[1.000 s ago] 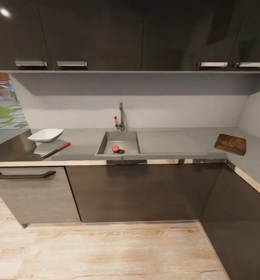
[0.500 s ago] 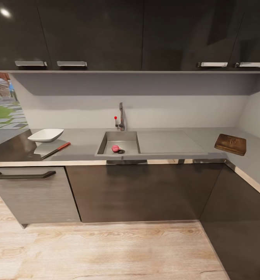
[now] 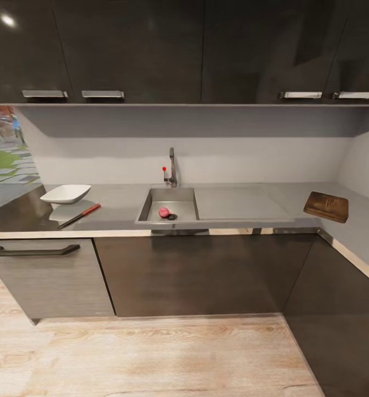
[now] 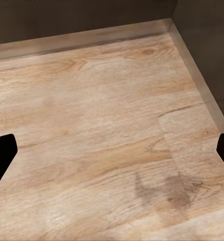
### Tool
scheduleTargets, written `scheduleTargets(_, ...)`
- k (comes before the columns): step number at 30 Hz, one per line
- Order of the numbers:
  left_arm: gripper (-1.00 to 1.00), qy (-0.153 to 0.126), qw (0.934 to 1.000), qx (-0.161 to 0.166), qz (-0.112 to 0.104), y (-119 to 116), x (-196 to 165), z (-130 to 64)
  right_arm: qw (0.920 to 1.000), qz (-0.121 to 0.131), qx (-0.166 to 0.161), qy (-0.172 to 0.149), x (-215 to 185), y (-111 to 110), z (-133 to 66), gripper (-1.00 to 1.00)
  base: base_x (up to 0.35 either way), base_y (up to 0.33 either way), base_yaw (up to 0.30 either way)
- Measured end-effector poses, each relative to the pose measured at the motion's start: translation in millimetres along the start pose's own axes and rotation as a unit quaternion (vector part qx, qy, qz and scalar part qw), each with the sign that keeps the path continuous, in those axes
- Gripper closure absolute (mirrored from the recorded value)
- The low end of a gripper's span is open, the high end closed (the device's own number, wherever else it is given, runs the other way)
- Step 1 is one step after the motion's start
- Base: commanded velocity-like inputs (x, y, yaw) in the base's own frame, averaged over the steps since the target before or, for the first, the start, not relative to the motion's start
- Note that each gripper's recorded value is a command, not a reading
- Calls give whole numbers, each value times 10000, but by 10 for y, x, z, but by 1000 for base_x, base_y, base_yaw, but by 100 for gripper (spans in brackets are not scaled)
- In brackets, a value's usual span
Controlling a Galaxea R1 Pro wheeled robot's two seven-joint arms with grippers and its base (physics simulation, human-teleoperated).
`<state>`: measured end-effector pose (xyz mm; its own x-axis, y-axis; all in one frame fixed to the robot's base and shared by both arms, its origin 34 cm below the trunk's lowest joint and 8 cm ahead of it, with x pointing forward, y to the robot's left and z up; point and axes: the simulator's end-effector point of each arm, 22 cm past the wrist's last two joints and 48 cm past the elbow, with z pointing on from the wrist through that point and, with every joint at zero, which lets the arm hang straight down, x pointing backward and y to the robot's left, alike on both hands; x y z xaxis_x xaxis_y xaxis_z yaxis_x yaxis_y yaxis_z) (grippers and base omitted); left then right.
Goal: In the kitchen, take the Vidalia onion out of the sink, dice it on the chopping board with the paring knife, put the diced onion into the bowl on the countertop, then place both the paring knife and the chopping board into the sink.
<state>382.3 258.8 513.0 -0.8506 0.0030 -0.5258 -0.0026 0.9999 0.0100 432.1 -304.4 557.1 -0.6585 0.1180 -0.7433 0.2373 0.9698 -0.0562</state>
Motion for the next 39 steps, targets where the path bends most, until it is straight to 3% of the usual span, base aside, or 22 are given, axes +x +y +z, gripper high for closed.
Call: scheduleTargets(39, -100, -59, 10000, 1, -21, 5, -362, -511, 10000, -8, -3, -7, -436, -32, -407, -100, 0, 0, 0)
